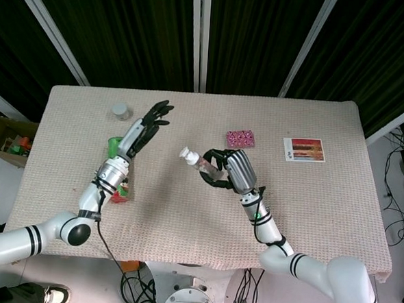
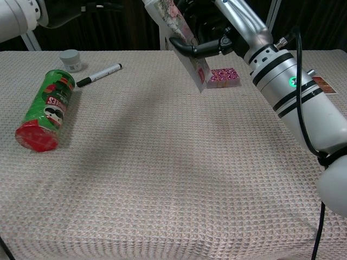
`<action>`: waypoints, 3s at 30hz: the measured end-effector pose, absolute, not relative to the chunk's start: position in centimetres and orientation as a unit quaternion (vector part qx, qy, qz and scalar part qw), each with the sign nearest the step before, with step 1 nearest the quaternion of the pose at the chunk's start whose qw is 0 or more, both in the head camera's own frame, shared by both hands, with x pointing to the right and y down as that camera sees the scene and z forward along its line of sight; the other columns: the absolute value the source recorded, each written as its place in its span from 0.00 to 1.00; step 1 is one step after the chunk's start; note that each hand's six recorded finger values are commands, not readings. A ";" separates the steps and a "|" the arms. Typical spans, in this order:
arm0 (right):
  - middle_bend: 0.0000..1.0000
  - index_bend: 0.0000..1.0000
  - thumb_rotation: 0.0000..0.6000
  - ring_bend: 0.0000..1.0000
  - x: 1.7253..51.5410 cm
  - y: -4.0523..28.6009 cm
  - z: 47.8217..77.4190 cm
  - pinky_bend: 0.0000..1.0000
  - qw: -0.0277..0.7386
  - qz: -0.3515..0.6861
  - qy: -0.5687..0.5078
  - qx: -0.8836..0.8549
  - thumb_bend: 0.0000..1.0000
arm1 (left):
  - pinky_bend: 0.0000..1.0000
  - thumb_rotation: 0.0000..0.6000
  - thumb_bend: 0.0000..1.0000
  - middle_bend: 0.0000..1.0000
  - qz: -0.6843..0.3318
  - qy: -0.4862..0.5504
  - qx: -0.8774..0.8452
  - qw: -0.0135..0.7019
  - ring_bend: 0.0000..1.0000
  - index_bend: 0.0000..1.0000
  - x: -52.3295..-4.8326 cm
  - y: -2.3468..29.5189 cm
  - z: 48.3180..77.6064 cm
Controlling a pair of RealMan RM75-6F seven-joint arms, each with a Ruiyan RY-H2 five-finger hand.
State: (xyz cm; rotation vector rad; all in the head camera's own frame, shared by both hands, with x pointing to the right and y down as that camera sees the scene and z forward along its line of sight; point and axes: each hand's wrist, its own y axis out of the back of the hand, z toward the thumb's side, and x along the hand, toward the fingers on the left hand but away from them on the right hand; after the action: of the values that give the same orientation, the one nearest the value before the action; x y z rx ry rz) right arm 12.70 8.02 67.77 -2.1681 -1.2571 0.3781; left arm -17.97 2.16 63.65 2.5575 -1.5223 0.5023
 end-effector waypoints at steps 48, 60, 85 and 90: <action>0.83 0.97 1.00 0.75 10.1 5.5 67.2 0.83 0.265 0.145 -0.473 -0.828 0.59 | 0.19 0.00 0.04 0.12 0.204 -0.400 0.870 -0.203 0.07 0.08 -9.1 2.5 60.1; 0.84 0.98 1.00 0.76 10.1 5.4 67.1 0.85 0.225 0.138 -0.487 -0.832 0.59 | 0.19 0.00 0.02 0.13 0.210 -0.395 0.858 -0.251 0.07 0.08 -8.6 2.9 60.3; 0.86 0.99 1.00 0.78 10.1 5.0 66.2 0.87 0.153 0.128 -0.500 -0.843 0.60 | 0.18 0.00 0.00 0.14 0.204 -0.384 0.850 -0.298 0.07 0.08 -7.9 4.1 61.2; 0.86 0.99 1.00 0.78 10.6 5.2 66.5 0.87 0.153 0.134 -0.501 -0.841 0.60 | 0.18 0.00 0.00 0.14 0.197 -0.404 0.844 -0.293 0.07 0.08 -8.5 3.5 60.6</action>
State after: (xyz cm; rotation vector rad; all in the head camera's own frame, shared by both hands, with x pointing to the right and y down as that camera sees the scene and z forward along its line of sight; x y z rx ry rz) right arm 10.60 5.20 66.48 -2.4127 -1.4356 0.3854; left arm -8.47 3.51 60.59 3.2983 -1.5801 0.7684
